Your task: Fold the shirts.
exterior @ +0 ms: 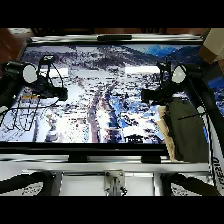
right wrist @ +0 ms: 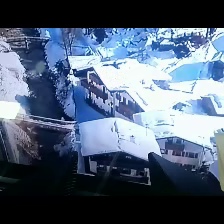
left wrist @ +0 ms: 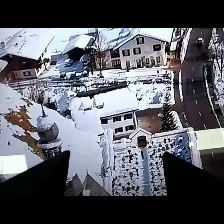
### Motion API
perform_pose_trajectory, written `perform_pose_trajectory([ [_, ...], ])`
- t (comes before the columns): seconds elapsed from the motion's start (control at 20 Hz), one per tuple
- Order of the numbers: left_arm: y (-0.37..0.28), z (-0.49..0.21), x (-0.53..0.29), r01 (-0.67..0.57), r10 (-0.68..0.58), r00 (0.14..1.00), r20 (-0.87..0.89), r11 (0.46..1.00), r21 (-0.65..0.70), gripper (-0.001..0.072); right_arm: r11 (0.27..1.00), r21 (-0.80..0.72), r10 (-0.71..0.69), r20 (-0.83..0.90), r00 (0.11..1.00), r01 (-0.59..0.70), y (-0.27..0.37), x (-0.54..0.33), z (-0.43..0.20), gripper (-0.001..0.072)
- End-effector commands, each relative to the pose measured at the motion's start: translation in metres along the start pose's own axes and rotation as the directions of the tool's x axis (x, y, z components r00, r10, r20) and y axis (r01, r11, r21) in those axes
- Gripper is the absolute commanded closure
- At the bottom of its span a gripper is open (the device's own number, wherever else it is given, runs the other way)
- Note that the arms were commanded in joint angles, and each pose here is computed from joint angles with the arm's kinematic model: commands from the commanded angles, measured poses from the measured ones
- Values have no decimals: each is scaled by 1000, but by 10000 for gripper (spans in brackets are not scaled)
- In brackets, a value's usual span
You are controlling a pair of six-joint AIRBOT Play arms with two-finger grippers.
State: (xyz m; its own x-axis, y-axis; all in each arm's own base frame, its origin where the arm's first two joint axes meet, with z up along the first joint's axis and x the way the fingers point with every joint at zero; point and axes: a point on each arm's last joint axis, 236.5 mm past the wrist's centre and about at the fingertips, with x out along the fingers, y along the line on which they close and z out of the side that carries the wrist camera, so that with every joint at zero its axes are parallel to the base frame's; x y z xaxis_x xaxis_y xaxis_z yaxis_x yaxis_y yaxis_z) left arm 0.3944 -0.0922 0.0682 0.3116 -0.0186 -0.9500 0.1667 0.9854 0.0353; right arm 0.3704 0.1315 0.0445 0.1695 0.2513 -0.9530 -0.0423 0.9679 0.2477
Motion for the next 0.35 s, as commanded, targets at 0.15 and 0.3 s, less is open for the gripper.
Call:
perform_pose_trajectory([
  [0.15, -2, 10, 1, 5, -5, 999, 43, 1000, 0, -13, 1000, 0, 3, -3, 1000, -3, 2, 0, -1, 167],
  [0.3, -2, 10, 6, 6, -6, 999, 47, 1000, 0, -13, 1000, 0, 4, -3, 1000, -4, 2, 0, -1, 167],
])
